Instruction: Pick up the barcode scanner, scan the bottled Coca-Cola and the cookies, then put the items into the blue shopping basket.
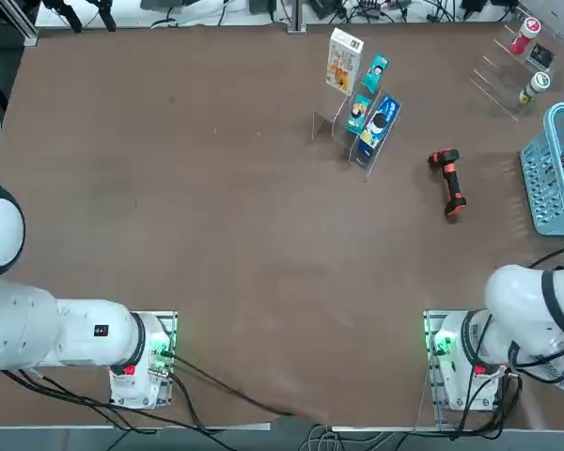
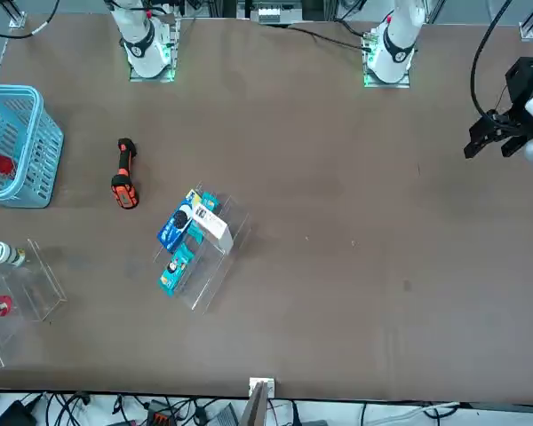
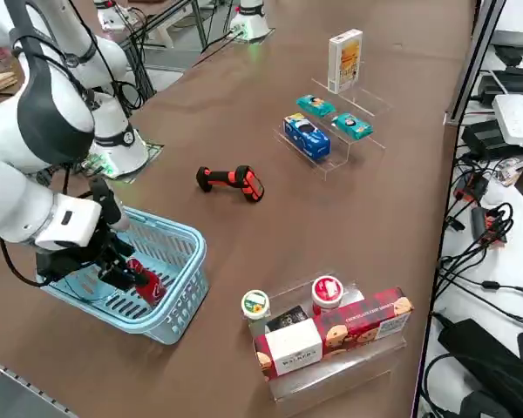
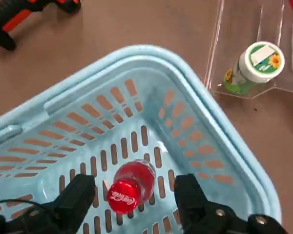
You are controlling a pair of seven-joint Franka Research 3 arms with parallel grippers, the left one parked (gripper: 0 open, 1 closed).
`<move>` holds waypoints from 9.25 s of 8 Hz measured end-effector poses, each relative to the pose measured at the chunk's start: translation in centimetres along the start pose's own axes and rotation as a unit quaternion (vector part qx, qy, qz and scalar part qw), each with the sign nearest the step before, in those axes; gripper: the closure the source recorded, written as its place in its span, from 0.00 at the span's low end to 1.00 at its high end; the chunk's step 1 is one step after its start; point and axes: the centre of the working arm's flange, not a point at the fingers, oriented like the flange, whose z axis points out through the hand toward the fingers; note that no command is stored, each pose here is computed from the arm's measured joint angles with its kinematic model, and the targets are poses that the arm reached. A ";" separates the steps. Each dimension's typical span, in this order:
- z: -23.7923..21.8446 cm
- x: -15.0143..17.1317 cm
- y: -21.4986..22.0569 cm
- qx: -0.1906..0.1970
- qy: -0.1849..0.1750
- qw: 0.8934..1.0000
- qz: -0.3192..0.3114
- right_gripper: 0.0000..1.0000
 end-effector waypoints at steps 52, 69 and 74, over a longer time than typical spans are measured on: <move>15.9 80.1 -26.4 -0.019 -0.125 0.988 0.090 0.60; -13.5 31.2 -9.1 0.091 -0.169 0.981 0.029 0.60; -15.0 14.9 -8.9 0.068 -0.136 0.988 -0.025 0.60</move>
